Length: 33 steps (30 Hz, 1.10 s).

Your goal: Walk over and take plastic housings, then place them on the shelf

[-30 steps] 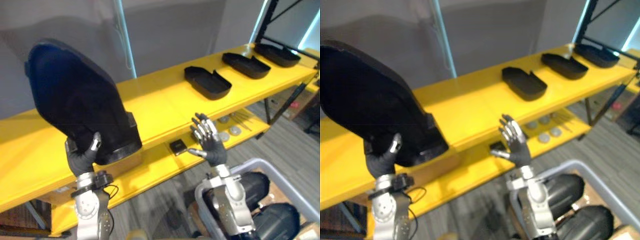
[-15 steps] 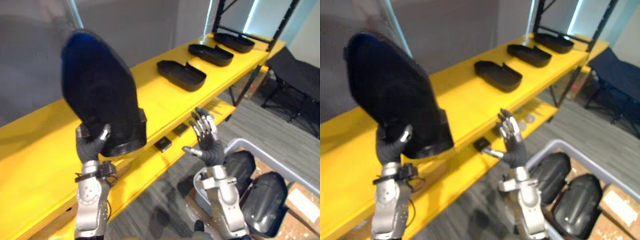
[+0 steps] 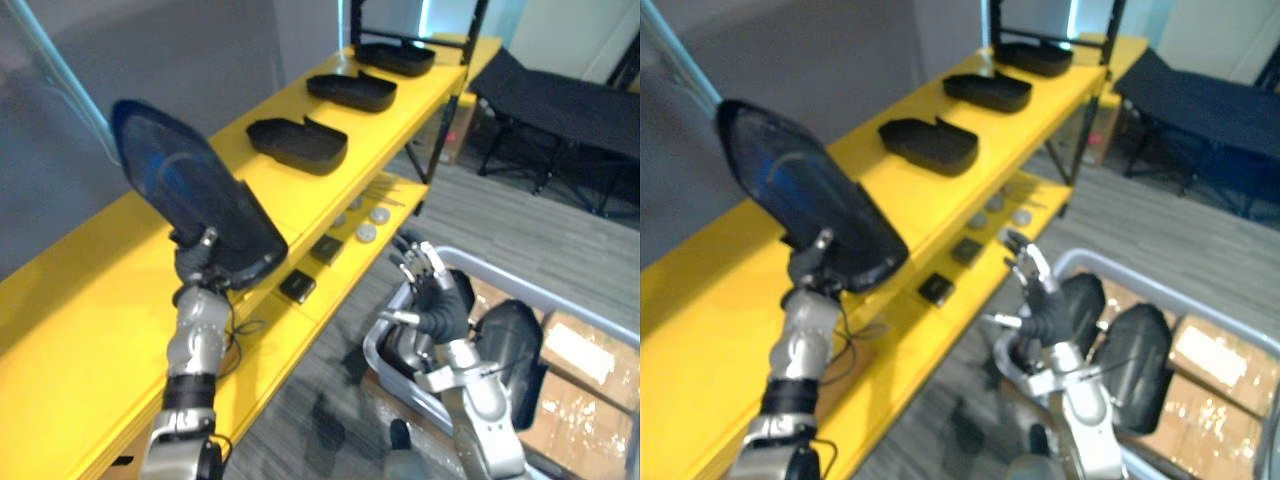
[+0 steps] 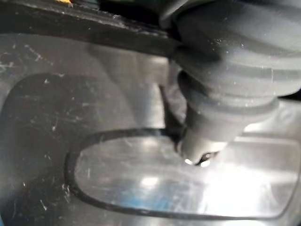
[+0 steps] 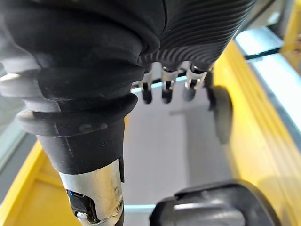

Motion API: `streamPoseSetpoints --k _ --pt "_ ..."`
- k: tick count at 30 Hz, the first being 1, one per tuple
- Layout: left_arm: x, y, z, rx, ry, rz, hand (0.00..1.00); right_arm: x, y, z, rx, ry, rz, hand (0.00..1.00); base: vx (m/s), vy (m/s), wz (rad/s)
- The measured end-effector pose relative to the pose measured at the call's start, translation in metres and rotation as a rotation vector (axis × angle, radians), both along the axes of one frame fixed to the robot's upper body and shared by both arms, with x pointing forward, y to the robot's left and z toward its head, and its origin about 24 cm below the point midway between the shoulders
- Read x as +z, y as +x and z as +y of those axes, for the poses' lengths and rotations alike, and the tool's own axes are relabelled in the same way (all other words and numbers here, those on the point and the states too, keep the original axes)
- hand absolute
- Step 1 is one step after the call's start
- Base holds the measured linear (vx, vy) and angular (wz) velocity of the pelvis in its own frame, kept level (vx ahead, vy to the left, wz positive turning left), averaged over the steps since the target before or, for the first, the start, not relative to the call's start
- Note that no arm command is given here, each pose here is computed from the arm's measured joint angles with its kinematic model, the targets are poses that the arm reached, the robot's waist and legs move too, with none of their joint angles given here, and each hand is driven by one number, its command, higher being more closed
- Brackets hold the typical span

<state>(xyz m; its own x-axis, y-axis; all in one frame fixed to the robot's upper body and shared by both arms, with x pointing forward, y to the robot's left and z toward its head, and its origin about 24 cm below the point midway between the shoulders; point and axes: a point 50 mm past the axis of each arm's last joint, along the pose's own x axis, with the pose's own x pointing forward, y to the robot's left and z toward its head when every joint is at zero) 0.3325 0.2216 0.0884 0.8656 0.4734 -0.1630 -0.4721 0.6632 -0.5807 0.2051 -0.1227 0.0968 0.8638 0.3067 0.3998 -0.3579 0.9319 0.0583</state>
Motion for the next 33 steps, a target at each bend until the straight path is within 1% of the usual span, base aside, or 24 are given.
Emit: streamPoseSetpoints --k 3,6,10,13,15,19,22,24,27,28,29,30,31,33 --pt "0.002 0.006 0.007 0.041 0.014 0.031 1.0 -0.002 -0.001 0.008 0.033 0.003 0.019 0.0 -0.01 -0.005 0.0" --pt "0.01 0.008 0.014 0.093 0.026 0.029 1.0 -0.004 -0.003 0.009 0.051 -0.008 0.027 0.0 -0.05 -0.018 0.01" --pt "0.022 0.014 0.036 0.18 0.084 0.066 1.0 0.002 -0.008 0.016 0.117 -0.035 -0.006 0.0 -0.05 -0.037 0.03" --pt "0.034 0.019 0.044 0.209 0.109 0.071 1.0 0.013 -0.011 0.023 0.172 -0.041 -0.058 0.0 -0.07 -0.038 0.08" --pt "0.04 0.022 0.051 0.234 0.122 0.091 1.0 0.017 -0.012 0.033 0.225 -0.043 -0.077 0.0 -0.08 -0.052 0.06" --pt "0.039 0.023 0.066 0.277 0.144 0.174 1.0 0.019 -0.013 0.041 0.255 -0.041 -0.087 0.0 -0.05 -0.036 0.0" --pt "0.049 0.025 0.074 0.294 0.167 0.174 1.0 0.021 -0.014 0.043 0.28 -0.049 -0.1 0.0 -0.02 -0.016 -0.01" --pt "0.063 0.028 0.079 0.298 0.199 0.159 1.0 0.027 -0.017 0.051 0.355 -0.024 -0.137 0.0 -0.05 -0.021 0.01" --pt "0.074 0.035 0.077 0.28 0.217 0.148 1.0 0.046 -0.025 0.076 0.559 0.021 -0.258 0.0 -0.04 -0.026 0.05" --pt "0.076 0.039 0.072 0.266 0.27 0.164 1.0 0.054 -0.03 0.089 0.644 0.019 -0.318 0.0 -0.04 -0.024 0.14" --pt "0.077 0.041 0.069 0.256 0.294 0.17 1.0 0.058 -0.032 0.095 0.685 0.014 -0.346 0.0 -0.03 -0.027 0.23" --pt "0.079 0.044 0.064 0.241 0.351 0.178 1.0 0.065 -0.036 0.105 0.756 0.004 -0.397 0.0 -0.04 -0.035 0.32" --pt "0.083 0.048 0.059 0.215 0.392 0.173 1.0 0.073 -0.038 0.111 0.794 -0.009 -0.449 0.0 -0.04 -0.032 0.36" --pt "0.092 0.053 0.052 0.185 0.433 0.154 1.0 0.081 -0.038 0.116 0.816 -0.019 -0.499 0.0 -0.05 -0.028 0.28"
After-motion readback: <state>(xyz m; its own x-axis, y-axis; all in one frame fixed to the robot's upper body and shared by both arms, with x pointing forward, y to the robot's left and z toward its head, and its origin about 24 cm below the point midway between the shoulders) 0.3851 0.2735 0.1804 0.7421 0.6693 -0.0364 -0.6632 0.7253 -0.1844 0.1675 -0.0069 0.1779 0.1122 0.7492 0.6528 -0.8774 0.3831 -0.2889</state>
